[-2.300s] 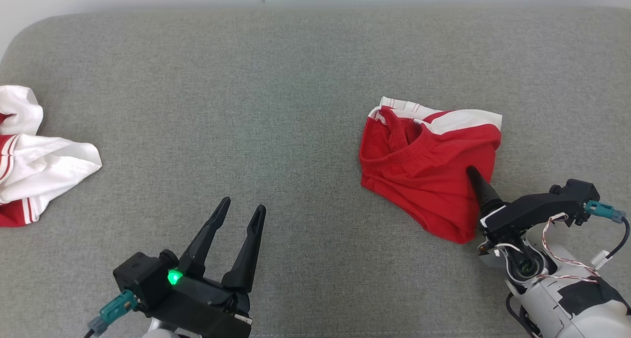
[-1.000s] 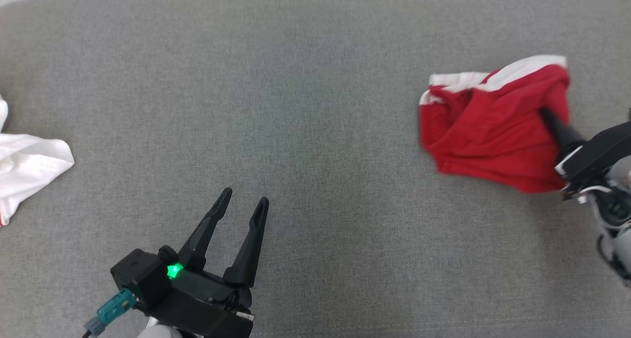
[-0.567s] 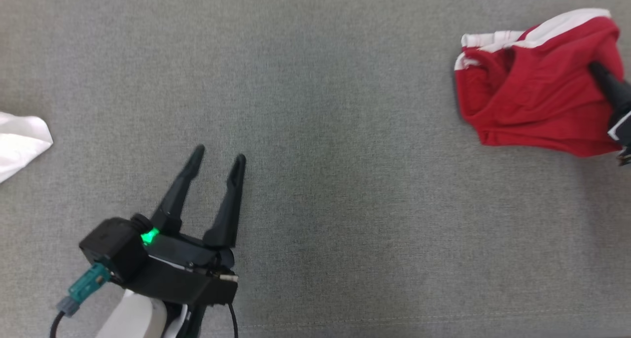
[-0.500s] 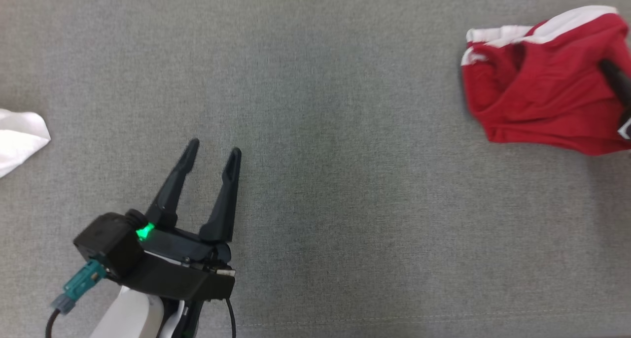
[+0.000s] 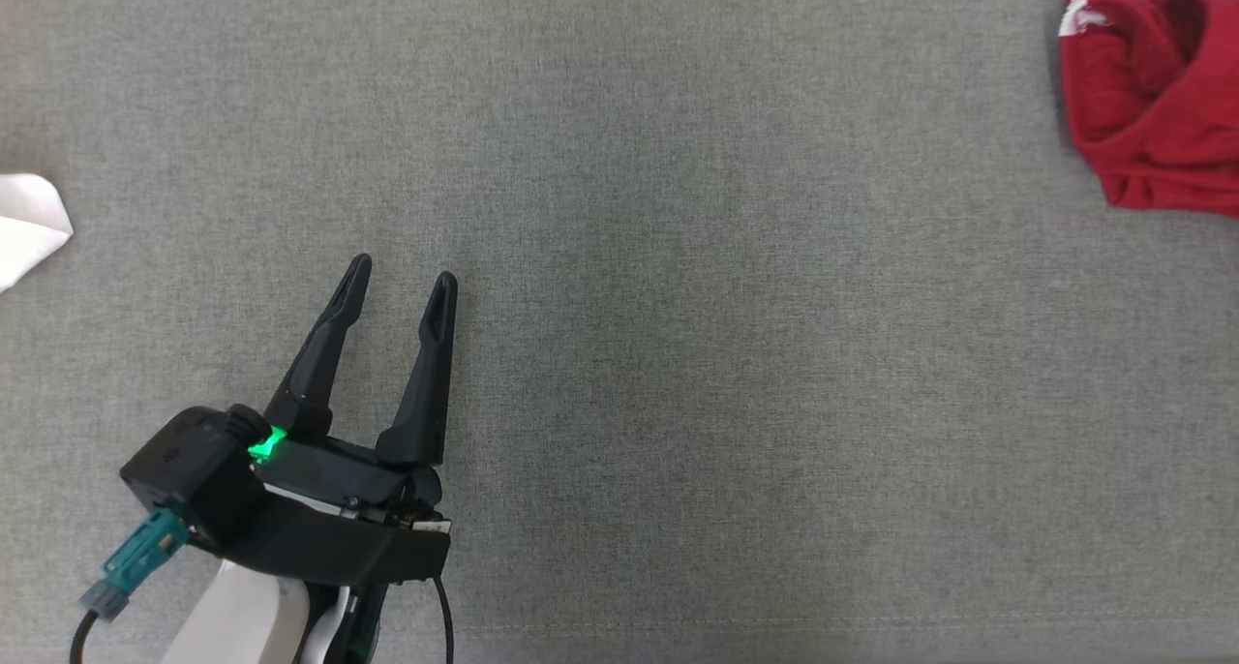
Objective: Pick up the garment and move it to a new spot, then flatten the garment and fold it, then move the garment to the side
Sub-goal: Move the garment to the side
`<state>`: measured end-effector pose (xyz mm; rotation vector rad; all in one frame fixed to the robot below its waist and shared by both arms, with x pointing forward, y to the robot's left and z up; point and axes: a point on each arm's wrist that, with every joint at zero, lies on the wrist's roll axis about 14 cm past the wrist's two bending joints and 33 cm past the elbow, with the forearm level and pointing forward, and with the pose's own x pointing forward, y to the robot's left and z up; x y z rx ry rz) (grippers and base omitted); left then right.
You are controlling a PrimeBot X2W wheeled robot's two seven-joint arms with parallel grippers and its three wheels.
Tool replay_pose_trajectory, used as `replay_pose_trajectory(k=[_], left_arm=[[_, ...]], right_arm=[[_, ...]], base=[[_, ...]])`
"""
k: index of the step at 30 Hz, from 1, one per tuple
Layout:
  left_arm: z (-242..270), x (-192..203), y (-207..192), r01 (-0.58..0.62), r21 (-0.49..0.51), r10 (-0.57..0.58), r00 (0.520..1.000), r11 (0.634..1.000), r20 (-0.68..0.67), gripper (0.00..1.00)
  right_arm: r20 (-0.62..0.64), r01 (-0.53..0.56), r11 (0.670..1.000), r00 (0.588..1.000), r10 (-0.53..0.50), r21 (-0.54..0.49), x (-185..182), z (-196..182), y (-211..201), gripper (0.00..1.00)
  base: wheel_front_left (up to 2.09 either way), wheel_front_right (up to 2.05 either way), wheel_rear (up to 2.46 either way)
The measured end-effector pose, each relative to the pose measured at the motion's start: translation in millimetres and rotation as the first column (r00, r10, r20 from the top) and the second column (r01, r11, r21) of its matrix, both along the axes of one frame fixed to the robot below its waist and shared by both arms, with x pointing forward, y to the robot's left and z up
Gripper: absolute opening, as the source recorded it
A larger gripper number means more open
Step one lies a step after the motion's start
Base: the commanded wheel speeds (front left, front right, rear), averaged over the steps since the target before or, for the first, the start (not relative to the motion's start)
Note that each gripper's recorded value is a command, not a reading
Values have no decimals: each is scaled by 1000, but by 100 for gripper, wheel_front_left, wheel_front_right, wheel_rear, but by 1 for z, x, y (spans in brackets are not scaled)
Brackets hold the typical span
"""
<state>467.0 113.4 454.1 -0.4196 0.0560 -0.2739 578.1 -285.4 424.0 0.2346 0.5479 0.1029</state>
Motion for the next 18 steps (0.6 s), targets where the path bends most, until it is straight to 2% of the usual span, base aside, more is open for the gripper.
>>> replay_pose_trajectory(k=[8, 13, 18], left_arm=[[-7, 2, 5, -13, 3, 13, 1000, 1000, -14, 100], [-8, 3, 3, -11, 1, 11, 1000, 1000, -16, 100], [-11, 3, 2, -5, 1, 5, 1000, 1000, -19, 100]], right_arm=[[48, 87, 996, 995, -85, -35, 9, 7, -32, 0], [72, 101, 991, 993, -95, -88, 13, 13, -42, 0], [44, 103, 984, 994, -97, -148, 10, 3, -51, 0]], base=[[0, 0, 0], [0, 0, 0], [0, 0, 0]])
